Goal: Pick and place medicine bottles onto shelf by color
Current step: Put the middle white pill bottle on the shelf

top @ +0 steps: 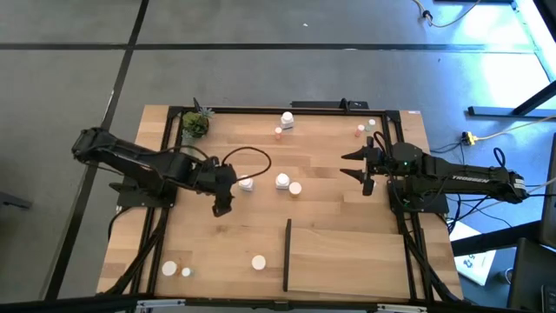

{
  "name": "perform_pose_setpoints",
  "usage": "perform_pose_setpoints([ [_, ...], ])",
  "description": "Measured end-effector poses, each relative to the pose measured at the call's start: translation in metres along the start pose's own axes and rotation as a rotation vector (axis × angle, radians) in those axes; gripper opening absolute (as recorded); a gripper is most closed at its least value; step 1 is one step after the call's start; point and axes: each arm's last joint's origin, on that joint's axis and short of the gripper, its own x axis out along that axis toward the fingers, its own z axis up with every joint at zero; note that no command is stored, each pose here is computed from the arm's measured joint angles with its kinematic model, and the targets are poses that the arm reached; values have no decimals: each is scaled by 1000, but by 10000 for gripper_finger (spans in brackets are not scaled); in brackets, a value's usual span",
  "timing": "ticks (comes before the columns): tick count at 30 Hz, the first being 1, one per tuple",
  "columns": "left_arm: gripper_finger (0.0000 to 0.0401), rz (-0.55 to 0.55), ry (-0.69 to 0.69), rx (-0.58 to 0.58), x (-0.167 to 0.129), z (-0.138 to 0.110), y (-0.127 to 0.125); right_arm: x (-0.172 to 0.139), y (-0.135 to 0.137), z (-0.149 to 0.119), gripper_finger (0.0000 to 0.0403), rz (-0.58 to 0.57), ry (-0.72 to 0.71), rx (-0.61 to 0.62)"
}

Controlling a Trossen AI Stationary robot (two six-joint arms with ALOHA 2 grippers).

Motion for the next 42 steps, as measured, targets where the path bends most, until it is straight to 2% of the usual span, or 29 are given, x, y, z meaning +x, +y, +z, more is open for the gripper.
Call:
perform_pose_setpoints([
  [4,277,-7,7,-31,13,-12,-3,0,0,0,217,0,0,13],
  [9,277,-22,1,-59,28,-24,-6,0,0,2,217,6,-16,263],
  [15,277,20,-5,-138,40,-33,-2,0,0,3,217,13,-31,447],
  [20,277,25,-36,-143,41,-32,-2,0,0,3,217,12,-33,457],
  [27,277,40,-67,-173,43,-28,2,0,-2,10,217,-23,-112,577],
  [34,277,26,-107,-227,44,-22,3,-1,-1,17,217,0,-183,525],
  [38,277,60,-129,-304,45,-19,9,-4,-2,29,217,-37,-232,399],
  [42,277,86,-157,-386,46,-15,14,-7,-3,58,217,-64,-223,242],
])
